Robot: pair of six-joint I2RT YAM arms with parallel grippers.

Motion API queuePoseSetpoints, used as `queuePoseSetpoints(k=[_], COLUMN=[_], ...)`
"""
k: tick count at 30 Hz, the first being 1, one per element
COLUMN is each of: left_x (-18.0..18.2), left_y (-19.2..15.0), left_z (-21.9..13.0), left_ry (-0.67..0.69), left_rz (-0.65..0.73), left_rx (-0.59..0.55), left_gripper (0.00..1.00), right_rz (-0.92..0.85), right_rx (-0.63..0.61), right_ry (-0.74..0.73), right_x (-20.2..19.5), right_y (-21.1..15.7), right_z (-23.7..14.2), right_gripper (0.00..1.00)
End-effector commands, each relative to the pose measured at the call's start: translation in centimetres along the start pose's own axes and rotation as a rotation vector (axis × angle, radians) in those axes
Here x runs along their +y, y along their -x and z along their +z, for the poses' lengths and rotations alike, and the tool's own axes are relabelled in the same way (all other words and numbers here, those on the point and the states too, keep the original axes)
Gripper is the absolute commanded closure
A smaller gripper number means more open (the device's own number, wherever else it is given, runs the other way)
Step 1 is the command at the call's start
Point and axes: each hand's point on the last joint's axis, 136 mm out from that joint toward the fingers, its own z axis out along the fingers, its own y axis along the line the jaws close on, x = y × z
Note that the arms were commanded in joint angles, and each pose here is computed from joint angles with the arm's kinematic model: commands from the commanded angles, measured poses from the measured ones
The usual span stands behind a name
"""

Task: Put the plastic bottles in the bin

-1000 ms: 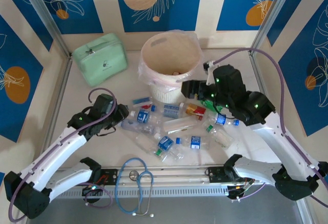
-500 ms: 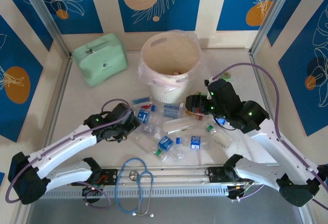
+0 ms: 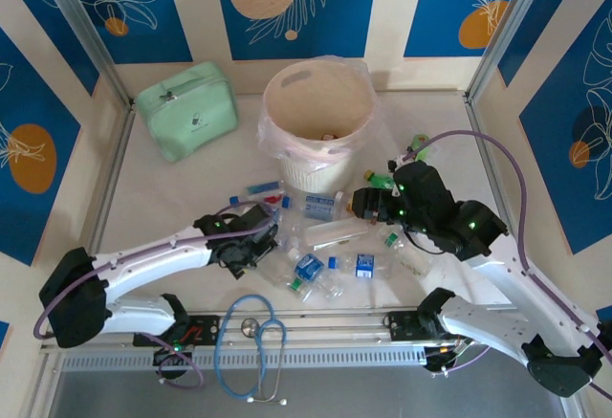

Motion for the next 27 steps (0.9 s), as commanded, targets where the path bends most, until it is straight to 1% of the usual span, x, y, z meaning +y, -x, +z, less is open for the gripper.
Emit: queuePoseSetpoints(k=[1,5,11,14,19,22,27], left_x=[-0.4,0.0,-0.2,-0.1,0.4,0.5,-0.1], left_y=[-0.4,-1.3,-1.7,-2.0,-2.4,-2.2,-1.2], left_z=[0.3,1.6,2.7,3.3,3.7,3.4,1.2], left_ry=[0.005,0.019,0.047,0.063,0.078,0.067,0.027], left_rz=[-0.076,-0.099,-0.098,-0.1,-0.105,-0.11,-0.083], left_rx=[-0.009,0.02,0.029,0.044,0.059,0.053,0.013], left_gripper=[0.22,0.22,0.22,0.27,0.31,0.35,0.42], right_rz=[-0.003,0.006,0.023,0.032,0.046,0.053,0.045], right_rx=[0.005,-0.001,-0.005,0.001,0.005,0.007,0.004], right_ry=[0.008,0.015,0.025,0.021,0.018,0.021,0.041], right_x=[-0.2,-0.4,-0.7,-1.0,-1.4,-1.4,-0.9], right_y=[-0.4,-0.2,-0.1,-0.2,-0.5,-0.5,-0.2], right_z=[-0.4,-0.6,-0.7,-0.6,-0.4,-0.6,-1.3], right_gripper=[0.16,0.16,0.16,0.16,0.16,0.16,0.16])
